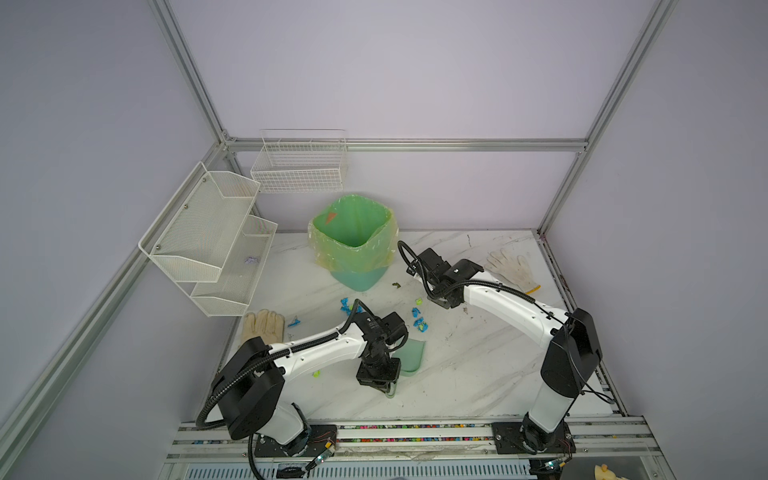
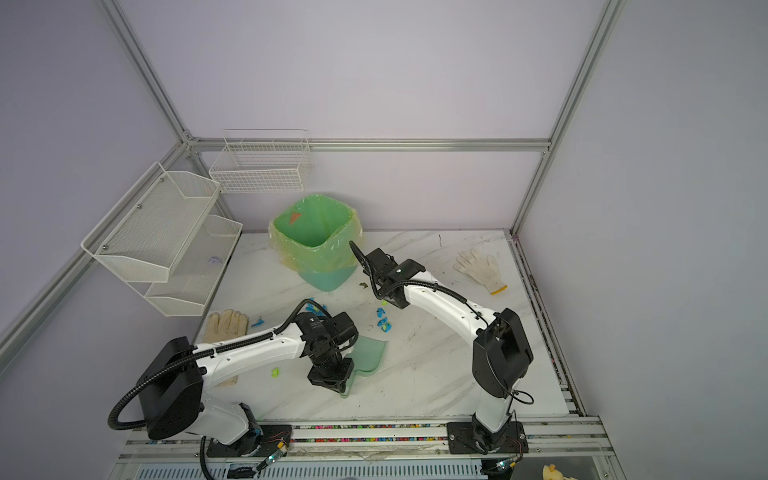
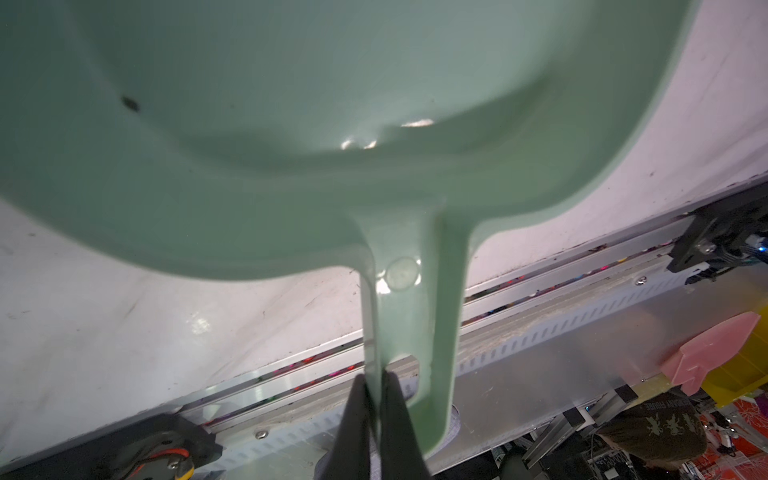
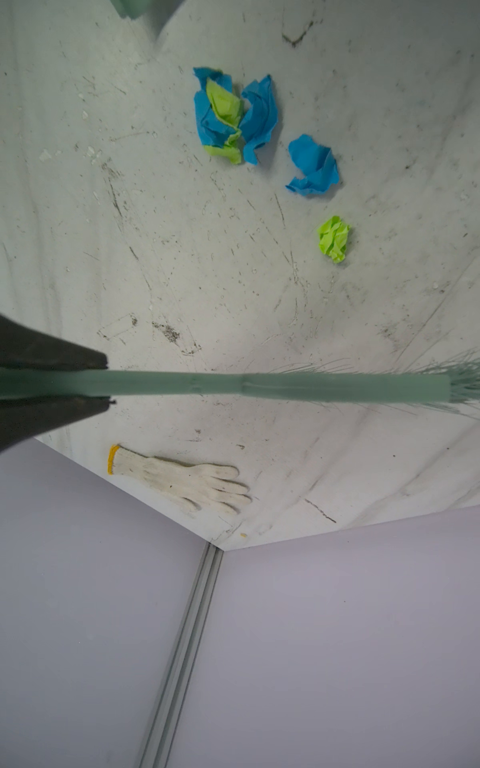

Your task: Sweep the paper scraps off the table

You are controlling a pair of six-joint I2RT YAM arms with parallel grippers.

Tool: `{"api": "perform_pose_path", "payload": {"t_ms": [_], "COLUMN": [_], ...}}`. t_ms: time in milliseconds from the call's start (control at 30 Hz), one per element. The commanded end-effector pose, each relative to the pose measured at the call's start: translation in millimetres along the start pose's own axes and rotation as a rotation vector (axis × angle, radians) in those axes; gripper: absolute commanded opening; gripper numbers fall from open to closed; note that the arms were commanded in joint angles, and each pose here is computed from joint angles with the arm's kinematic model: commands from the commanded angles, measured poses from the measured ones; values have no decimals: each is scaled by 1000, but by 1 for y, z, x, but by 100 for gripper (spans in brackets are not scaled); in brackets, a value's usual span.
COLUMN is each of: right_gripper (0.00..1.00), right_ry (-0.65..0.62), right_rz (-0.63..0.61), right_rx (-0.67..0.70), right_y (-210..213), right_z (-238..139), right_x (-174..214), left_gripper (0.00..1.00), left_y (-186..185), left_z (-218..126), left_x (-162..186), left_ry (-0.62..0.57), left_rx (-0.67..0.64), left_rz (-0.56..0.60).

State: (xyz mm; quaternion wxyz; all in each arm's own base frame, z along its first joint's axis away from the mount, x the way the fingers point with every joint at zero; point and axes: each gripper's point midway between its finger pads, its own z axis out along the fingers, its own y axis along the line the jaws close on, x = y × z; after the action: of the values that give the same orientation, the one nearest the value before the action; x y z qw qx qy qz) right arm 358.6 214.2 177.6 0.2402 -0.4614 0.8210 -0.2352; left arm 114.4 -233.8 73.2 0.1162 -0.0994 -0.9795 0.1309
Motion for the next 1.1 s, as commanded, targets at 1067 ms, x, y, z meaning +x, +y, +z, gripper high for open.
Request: {"api": "perform_pose_path", "payload": {"t_ms": [1067], "right_gripper": [0], "right_ry": [17], "right_rz": [-77], "right_rx": [-181], "right_y": [82], "right_z": [-11], "right_x": [6], "left_gripper": [0], "left_y": [-27], "left_z": [-11], "left_x": [-48], "left_ry": [-13], "left_rx": [-16], "left_rz": [68]}}
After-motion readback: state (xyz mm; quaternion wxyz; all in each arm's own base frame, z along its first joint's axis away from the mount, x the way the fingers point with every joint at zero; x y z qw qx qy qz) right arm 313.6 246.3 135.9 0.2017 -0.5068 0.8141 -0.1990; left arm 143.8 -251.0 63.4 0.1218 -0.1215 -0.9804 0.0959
